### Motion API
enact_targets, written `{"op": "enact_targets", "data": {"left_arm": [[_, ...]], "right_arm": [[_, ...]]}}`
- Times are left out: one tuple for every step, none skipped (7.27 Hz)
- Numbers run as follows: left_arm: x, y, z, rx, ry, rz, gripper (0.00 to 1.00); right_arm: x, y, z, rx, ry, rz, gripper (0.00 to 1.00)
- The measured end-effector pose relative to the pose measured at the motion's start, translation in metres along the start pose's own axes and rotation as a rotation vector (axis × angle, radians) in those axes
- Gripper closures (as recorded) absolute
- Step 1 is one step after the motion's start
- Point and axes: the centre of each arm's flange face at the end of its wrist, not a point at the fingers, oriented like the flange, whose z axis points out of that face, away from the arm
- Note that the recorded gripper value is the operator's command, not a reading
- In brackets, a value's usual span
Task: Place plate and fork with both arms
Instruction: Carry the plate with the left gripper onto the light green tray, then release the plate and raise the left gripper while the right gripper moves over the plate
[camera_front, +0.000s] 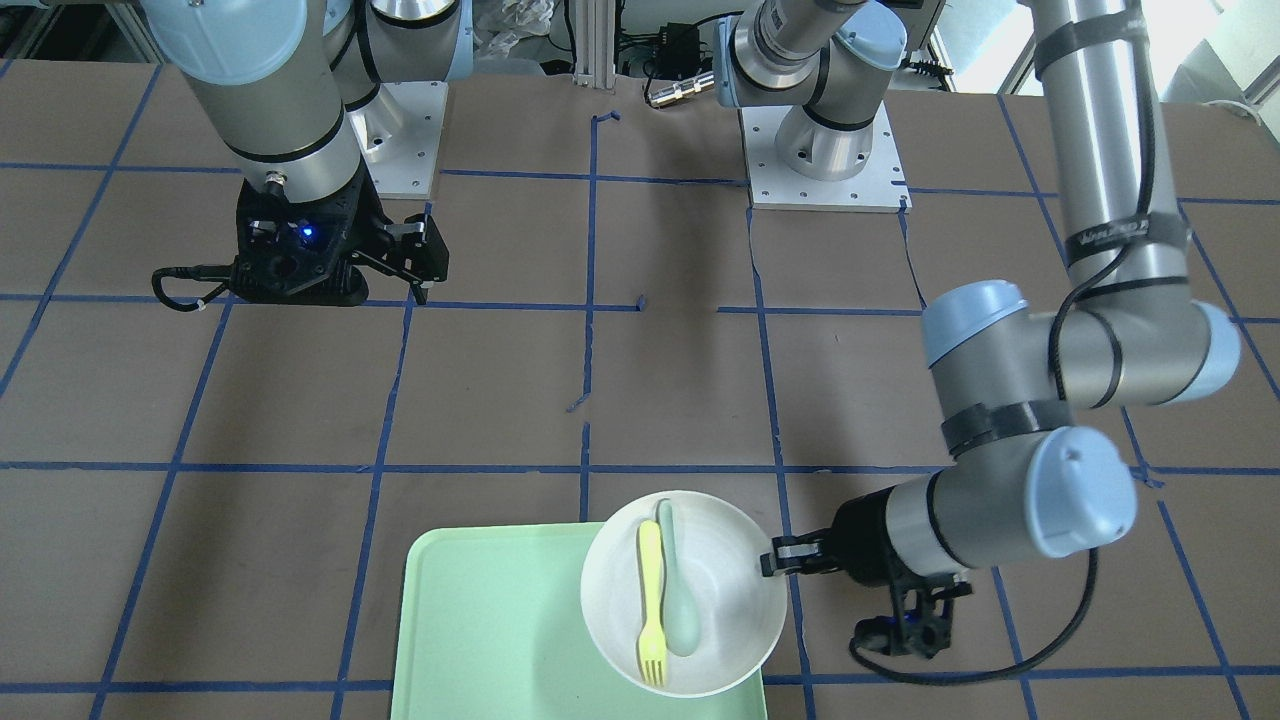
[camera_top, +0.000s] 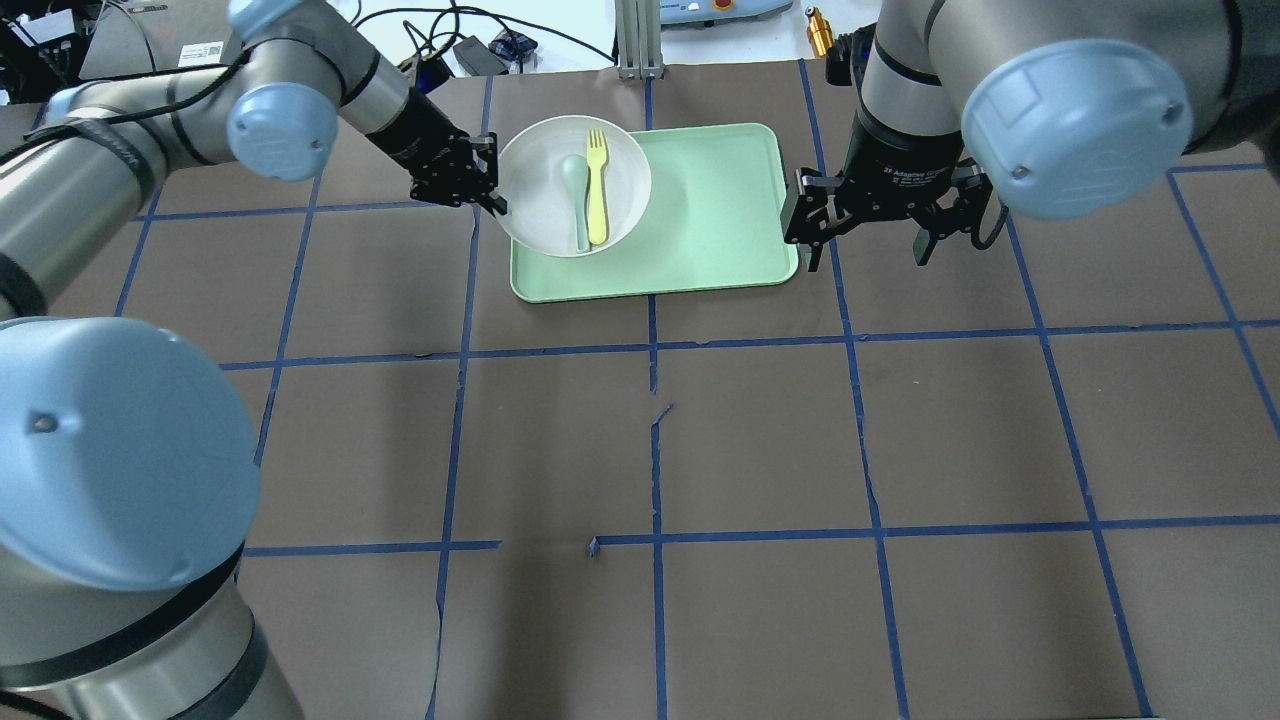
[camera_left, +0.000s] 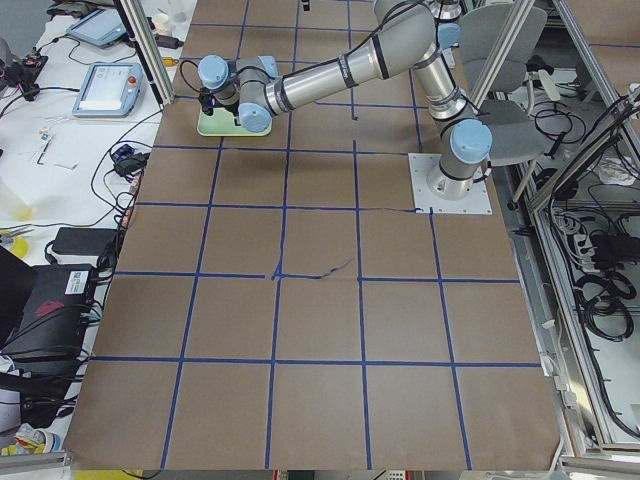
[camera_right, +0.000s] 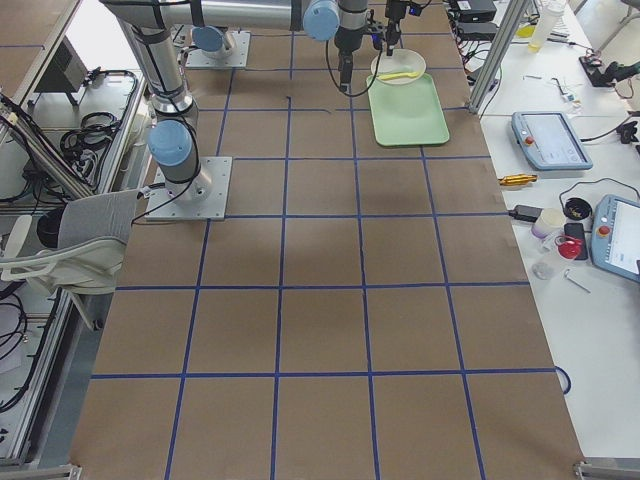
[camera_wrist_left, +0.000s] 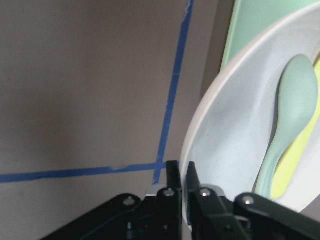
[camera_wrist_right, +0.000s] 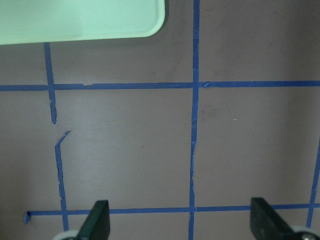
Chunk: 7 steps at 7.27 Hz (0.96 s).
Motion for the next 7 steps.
{"op": "enact_targets", "data": {"left_arm": [[0.016, -0.011, 0.026, -0.006, -0.001, 0.025, 1.00], [0.025, -0.018, 0.044, -0.012, -0.003, 0.042, 1.00], [0.031, -0.022, 0.057, -0.017, -0.004, 0.054, 1.00], [0.034, -0.023, 0.067, -0.019, -0.005, 0.061, 1.00], [0.038, -0.023, 0.074, -0.024, -0.006, 0.066, 1.00], [0.042, -0.021, 0.079, -0.029, -0.008, 0.070, 0.18], [0.044, -0.020, 0.081, -0.030, -0.009, 0.072, 0.00]], "right_arm": [[0.000, 0.000, 0.000, 0.000, 0.000, -0.001, 0.00], [0.000, 0.000, 0.001, -0.001, -0.001, -0.001, 0.00], [0.000, 0.000, 0.001, -0.001, -0.002, -0.001, 0.00], [-0.001, 0.000, 0.000, 0.000, -0.003, -0.002, 0.00], [-0.001, -0.001, 0.001, 0.003, -0.003, -0.002, 0.00], [-0.001, -0.003, 0.001, 0.011, -0.004, -0.003, 0.00], [-0.002, -0.006, 0.002, 0.022, -0.004, -0.004, 0.00]]}}
